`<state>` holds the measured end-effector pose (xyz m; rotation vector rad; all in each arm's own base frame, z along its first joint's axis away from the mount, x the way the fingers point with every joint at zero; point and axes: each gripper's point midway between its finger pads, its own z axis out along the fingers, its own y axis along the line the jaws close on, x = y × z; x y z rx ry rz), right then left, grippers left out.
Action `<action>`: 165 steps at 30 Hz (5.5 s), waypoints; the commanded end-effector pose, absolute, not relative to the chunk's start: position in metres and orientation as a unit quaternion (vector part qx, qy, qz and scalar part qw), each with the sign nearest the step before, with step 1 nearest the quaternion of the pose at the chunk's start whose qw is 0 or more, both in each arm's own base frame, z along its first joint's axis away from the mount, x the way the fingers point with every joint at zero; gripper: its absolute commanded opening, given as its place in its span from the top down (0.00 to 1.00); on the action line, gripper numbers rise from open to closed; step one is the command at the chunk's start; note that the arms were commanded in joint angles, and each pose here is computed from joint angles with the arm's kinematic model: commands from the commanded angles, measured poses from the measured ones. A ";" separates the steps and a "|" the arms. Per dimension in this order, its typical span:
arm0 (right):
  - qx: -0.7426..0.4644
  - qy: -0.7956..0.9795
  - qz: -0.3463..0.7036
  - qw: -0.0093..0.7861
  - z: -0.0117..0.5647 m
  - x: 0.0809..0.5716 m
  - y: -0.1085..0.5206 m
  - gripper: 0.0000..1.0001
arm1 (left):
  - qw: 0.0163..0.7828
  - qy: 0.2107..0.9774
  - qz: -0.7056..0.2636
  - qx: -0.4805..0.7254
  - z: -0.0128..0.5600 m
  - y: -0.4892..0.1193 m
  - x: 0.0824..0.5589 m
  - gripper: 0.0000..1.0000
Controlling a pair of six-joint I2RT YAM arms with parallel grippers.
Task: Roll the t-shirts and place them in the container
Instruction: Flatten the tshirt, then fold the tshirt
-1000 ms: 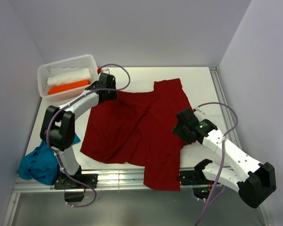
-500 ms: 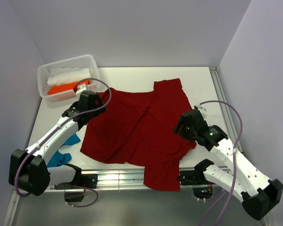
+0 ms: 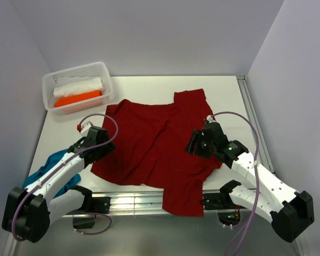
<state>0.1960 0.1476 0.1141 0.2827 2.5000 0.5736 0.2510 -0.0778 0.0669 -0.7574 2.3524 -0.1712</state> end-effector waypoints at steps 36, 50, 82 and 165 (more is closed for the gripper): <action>0.030 0.924 0.253 0.285 0.114 0.212 0.172 0.38 | 0.243 0.868 -0.011 -0.434 0.031 -0.052 0.190 0.47; 0.037 0.922 0.257 0.288 0.114 0.209 0.171 0.38 | 0.233 0.878 0.003 -0.418 0.019 -0.051 0.189 0.59; 0.031 0.934 0.249 0.254 0.093 0.192 0.167 0.37 | 0.262 0.864 0.051 -0.426 0.070 -0.046 0.196 0.99; 0.037 0.987 0.128 0.089 0.074 -0.021 0.133 1.00 | 0.361 0.764 0.035 -0.534 0.111 -0.001 0.194 1.00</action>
